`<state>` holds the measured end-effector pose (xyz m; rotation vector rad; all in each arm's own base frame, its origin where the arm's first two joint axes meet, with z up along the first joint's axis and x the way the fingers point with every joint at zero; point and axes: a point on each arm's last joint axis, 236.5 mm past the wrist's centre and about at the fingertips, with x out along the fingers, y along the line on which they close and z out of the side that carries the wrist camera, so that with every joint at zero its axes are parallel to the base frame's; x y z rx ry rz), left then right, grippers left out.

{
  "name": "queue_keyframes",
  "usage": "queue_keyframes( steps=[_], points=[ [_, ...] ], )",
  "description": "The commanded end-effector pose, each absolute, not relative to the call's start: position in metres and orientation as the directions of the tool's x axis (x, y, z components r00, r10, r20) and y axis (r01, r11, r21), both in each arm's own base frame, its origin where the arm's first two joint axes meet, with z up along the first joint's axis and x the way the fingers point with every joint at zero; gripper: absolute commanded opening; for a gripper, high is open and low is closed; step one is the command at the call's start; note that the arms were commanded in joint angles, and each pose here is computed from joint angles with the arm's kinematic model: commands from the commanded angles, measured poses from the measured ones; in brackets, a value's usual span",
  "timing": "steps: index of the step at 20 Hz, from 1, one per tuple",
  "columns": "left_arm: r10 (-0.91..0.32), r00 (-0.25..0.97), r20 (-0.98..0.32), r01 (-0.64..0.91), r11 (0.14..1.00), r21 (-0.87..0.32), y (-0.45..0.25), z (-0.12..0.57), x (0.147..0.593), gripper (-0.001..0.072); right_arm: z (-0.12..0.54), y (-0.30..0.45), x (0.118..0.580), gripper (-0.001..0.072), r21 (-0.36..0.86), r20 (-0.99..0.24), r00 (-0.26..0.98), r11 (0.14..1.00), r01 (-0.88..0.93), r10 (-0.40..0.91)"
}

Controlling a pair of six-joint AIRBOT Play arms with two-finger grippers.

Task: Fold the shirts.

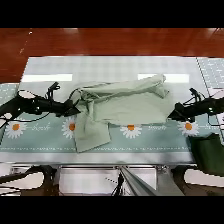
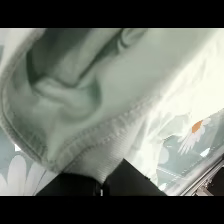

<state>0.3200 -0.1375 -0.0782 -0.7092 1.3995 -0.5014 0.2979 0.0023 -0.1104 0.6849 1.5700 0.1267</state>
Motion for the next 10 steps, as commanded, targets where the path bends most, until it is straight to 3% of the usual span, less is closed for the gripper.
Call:
queue_keyframes(
  steps=[1, 2, 5, 8, 10],
  points=[
    [-0.700, 0.151, -0.698, -0.053, 0.699, -0.713, -0.137, -0.063, 0.335, 0.0025, -0.112, 0.024, 0.313, 0.0061, 0.464, -0.882, 0.055, 0.844, 0.269, 0.467],
    [-0.704, 0.160, -0.692, -0.032, 0.697, -0.716, -0.138, -0.055, 0.341, 0.0025, -0.105, 0.025, 0.318, 0.0029, 0.469, -0.880, 0.058, 0.846, 0.252, 0.471],
    [-0.710, 0.230, -0.665, 0.089, 0.696, -0.713, -0.138, -0.007, 0.366, 0.0024, -0.050, 0.016, 0.349, 0.0028, 0.477, -0.876, 0.160, 0.867, 0.145, 0.455],
    [-0.702, 0.389, -0.597, 0.282, 0.707, -0.648, -0.138, 0.091, 0.389, 0.0024, 0.067, 0.004, 0.394, 0.0028, 0.411, -0.817, 0.428, 0.911, -0.039, 0.387],
    [-0.686, 0.535, -0.492, 0.428, 0.723, -0.542, -0.137, 0.190, 0.387, 0.0024, 0.174, 0.004, 0.407, 0.0028, 0.328, -0.684, 0.645, 0.933, -0.148, 0.342]
  ],
)
